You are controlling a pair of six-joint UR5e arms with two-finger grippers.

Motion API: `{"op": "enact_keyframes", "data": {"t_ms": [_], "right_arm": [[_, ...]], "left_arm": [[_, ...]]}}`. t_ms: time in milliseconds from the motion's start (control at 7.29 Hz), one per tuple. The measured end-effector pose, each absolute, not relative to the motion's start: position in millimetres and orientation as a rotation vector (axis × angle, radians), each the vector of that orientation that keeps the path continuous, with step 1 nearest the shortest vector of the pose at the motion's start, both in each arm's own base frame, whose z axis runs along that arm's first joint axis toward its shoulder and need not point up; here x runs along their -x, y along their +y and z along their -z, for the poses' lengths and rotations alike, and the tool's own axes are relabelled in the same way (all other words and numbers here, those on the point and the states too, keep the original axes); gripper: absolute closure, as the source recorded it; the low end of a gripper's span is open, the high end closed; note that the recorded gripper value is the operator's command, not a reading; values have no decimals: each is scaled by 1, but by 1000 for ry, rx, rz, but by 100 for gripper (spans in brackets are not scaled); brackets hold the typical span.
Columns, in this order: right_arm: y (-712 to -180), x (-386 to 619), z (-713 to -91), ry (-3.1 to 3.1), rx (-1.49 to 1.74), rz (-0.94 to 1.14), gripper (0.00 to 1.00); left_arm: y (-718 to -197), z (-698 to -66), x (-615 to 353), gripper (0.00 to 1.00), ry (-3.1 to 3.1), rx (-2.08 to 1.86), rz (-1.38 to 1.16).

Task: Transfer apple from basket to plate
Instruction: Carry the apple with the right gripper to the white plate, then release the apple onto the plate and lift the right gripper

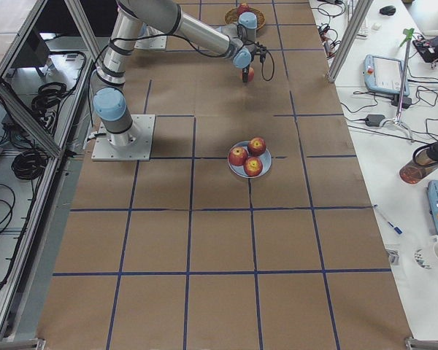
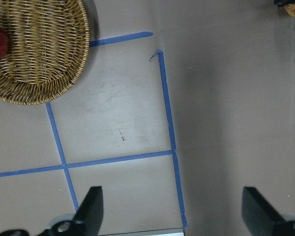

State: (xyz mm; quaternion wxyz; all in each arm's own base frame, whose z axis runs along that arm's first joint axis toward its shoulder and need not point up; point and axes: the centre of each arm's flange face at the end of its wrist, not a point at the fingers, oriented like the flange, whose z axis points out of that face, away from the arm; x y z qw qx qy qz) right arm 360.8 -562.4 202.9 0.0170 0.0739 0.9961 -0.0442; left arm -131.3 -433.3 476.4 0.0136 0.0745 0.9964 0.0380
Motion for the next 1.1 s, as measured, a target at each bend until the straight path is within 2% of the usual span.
{"op": "enact_keyframes", "data": {"t_ms": [274, 548, 823, 1097], "right_arm": [[-570, -324, -253, 3088, -268, 169, 48], [-581, -224, -302, 3114, -247, 157, 47], [-580, -91, -321, 3142, -202, 149, 47], [-568, 24, -313, 3157, -175, 109, 47]], "left_arm": [[-433, -476, 131, 1, 3103, -232, -119], [-433, -476, 131, 1, 3103, -232, -117], [-433, -476, 131, 1, 3103, -232, -117], [-433, -476, 131, 1, 3104, -231, -117]]}}
